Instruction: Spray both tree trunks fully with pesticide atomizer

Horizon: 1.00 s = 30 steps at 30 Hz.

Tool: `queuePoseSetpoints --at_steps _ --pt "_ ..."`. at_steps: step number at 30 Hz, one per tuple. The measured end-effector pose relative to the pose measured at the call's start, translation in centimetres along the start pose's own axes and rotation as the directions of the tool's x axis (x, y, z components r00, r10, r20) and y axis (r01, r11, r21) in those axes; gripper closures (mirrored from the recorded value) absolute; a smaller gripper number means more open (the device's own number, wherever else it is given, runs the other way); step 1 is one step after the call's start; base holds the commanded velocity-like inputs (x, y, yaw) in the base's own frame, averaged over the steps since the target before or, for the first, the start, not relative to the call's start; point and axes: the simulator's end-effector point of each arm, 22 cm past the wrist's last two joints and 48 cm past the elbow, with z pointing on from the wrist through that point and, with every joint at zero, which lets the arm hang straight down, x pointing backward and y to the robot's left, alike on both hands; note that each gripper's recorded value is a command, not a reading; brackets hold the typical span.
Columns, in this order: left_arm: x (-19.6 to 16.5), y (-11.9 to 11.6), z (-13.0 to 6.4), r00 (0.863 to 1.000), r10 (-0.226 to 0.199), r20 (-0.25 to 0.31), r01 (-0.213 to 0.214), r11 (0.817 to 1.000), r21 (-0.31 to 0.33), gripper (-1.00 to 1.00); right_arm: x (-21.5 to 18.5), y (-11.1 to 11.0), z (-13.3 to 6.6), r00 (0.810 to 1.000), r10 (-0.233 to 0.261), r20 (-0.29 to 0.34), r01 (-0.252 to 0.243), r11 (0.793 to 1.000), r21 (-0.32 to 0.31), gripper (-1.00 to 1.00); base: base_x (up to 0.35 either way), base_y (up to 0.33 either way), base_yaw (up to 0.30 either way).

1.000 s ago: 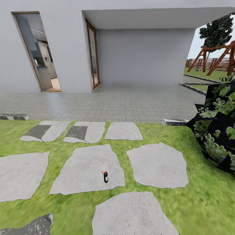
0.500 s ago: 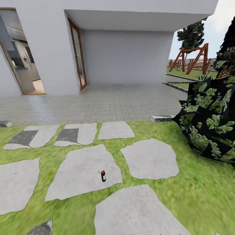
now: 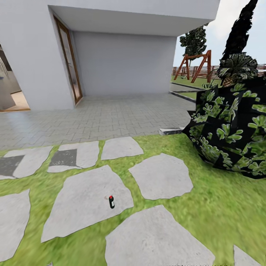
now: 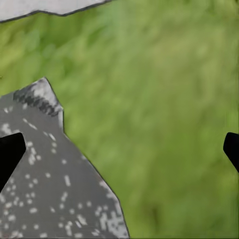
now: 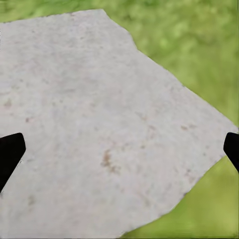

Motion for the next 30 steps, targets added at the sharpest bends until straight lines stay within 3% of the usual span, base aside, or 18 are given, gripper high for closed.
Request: queuePoseSetpoints --at_steps 9,12,15,19,23,30 --pt "-0.8 0.6 0.3 1.000 -0.005 0.007 0.005 1.000 -0.010 -1.00 -0.3 -0.2 0.1 1.000 0.003 0.005 -0.003 1.000 0.005 -1.00 0.080 0.276 -0.154" --pt "-5.6 0.4 1.6 0.998 -0.018 0.066 0.019 1.000 -0.010 -1.00 -1.1 -0.4 0.3 1.000 0.002 0.024 -0.002 1.000 0.008 -1.00 0.015 0.045 -0.009" --pt "-11.6 -0.5 2.7 0.990 -0.033 0.140 0.034 0.999 0.002 -1.00 -6.7 -0.5 1.8 0.992 0.002 0.128 -0.003 1.000 0.009 -1.00 0.003 0.010 -0.002" --pt "-19.5 -1.7 3.4 0.970 -0.054 0.236 0.051 0.999 0.019 -1.00 -16.7 -0.6 4.4 0.960 0.005 0.281 -0.009 1.000 0.012 -1.00 0.001 0.002 0.000" --pt "-25.5 -2.7 3.7 0.961 -0.069 0.267 0.061 0.997 0.037 -1.00 -24.7 -0.9 6.9 0.947 0.012 0.322 -0.018 1.000 0.016 -1.00 0.000 0.000 0.000" --pt "-26.3 -2.4 3.9 0.967 -0.058 0.248 0.050 0.998 0.037 -1.00 -30.0 -1.1 7.4 0.927 0.014 0.375 -0.023 1.000 0.018 -1.00 0.000 0.000 0.000"
